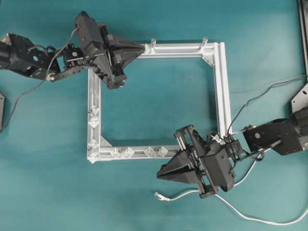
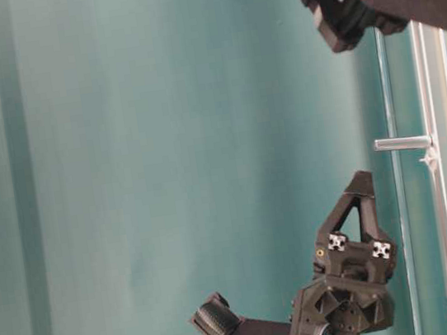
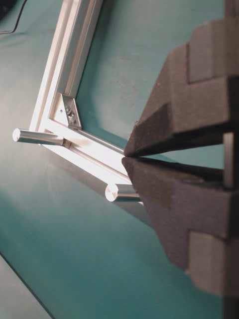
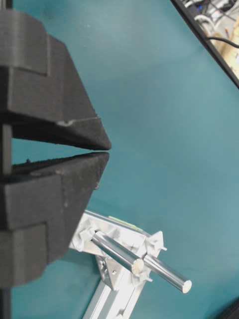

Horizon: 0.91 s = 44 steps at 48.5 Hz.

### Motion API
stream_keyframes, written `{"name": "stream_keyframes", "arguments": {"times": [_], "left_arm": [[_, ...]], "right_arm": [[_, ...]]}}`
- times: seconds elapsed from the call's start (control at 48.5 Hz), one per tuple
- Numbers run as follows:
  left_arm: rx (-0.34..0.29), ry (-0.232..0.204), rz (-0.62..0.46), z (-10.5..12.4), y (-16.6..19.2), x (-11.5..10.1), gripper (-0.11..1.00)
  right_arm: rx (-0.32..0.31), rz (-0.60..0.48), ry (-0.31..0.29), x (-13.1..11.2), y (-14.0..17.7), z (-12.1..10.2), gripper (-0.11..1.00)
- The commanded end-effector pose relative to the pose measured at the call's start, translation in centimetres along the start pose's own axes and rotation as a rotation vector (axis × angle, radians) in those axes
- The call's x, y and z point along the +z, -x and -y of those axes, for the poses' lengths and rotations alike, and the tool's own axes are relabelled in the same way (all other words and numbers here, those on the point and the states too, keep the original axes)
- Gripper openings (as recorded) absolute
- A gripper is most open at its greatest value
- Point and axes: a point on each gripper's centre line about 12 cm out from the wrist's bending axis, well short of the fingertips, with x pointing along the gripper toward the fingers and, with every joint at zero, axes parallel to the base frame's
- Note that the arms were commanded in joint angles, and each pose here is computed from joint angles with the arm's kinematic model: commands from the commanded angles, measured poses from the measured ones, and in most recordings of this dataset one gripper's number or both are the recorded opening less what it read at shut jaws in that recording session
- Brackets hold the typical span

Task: Move the cable alternately left and right between 8 closely spaced pins so it hooks onto each one.
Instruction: 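Move the left gripper aside and lower the right gripper toward the white cable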

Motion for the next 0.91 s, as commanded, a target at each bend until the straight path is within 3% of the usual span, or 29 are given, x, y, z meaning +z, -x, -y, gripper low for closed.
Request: {"name": "stream_keyframes", "arguments": {"times": [0.0,0.041,0.103,0.144,0.309,0.433,0.68,0.887], "left_arm": [[-0.066,-0.051,0.069,1.8,0.3,3.1,0.15],[-0.067,-0.053,0.071,1.8,0.5,3.7,0.12],[-0.071,-0.052,0.073,1.9,1.0,4.7,0.01],[-0.072,-0.048,0.075,2.0,1.4,5.3,0.0],[-0.112,-0.051,0.076,3.3,3.4,7.2,0.0],[-0.151,-0.059,0.023,4.5,5.3,7.1,0.0],[-0.206,-0.075,-0.123,5.8,8.6,5.6,0.0],[-0.207,-0.081,-0.213,5.5,10.1,5.3,0.01]], "right_arm": [[-0.003,0.023,-0.01,0.7,-0.2,0.0,0.19],[-0.003,0.014,-0.011,0.7,-0.3,0.0,0.17],[-0.001,-0.003,-0.01,0.7,-0.4,-0.1,0.04],[0.002,-0.004,-0.007,1.0,-0.6,-0.1,0.0],[0.018,-0.029,-0.01,3.1,-1.4,-0.9,0.0],[0.033,-0.109,-0.047,4.3,-1.8,-1.7,0.0],[0.02,-0.324,-0.206,5.8,-2.1,-3.1,0.0],[-0.05,-0.488,-0.375,6.3,-2.1,-3.3,0.0]]}}
